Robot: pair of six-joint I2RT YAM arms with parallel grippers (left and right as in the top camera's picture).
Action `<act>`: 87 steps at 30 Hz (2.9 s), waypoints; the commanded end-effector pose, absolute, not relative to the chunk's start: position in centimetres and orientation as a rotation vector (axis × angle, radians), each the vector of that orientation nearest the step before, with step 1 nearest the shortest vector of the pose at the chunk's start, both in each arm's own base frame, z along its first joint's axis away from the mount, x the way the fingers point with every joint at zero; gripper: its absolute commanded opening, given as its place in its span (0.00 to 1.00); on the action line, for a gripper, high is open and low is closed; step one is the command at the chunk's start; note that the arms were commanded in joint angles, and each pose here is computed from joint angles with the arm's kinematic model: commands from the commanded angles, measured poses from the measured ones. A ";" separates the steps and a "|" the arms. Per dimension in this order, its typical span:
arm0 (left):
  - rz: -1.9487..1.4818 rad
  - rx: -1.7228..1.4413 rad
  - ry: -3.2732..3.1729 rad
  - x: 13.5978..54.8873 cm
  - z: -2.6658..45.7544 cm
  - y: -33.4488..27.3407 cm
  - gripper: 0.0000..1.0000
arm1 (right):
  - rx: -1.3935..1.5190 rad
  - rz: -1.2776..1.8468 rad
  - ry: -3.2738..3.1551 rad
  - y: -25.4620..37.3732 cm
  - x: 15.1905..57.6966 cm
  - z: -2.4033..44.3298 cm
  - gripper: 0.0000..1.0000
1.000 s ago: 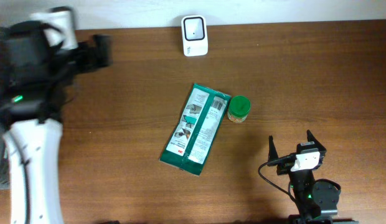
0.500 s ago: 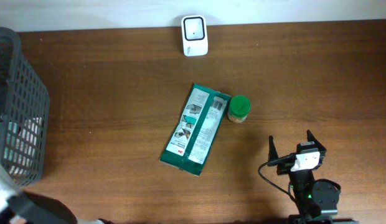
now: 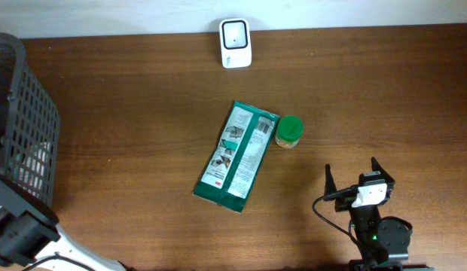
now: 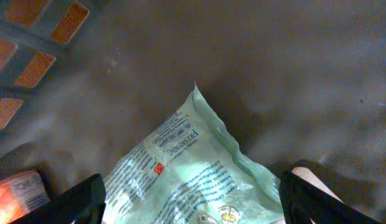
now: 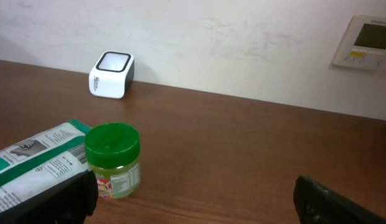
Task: Scan the item barcode
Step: 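Grasp the small white-green pouch in the basket with the left gripper, then place the white-green pouch on the table left of the packet, then grasp the white conditioner tube in the basket with the left gripper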
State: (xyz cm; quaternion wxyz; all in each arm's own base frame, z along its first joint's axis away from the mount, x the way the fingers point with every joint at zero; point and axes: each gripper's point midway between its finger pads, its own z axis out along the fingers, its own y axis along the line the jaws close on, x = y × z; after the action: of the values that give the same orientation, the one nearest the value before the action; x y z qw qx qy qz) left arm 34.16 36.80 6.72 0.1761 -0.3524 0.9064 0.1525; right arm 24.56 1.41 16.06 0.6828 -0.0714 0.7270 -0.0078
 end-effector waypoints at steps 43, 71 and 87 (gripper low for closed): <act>-0.251 -0.195 2.922 39.3 13.6 -4.9 0.00 | -0.164 -0.014 1.634 1.5 24.6 15.7 0.98; 0.270 -1.105 2.258 31.6 35.3 25.8 0.99 | -0.164 -0.013 1.634 1.5 24.6 15.7 0.98; -0.006 -0.613 2.695 27.7 8.5 29.2 0.96 | -0.164 -0.013 1.634 1.5 24.6 15.7 0.98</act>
State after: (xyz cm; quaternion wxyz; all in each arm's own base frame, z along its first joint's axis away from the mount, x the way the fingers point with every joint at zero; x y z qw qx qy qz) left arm 27.02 30.86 9.26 0.1704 -0.3014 0.9379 0.0224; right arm 24.56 1.42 16.06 0.6828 -0.0715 0.7270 -0.0077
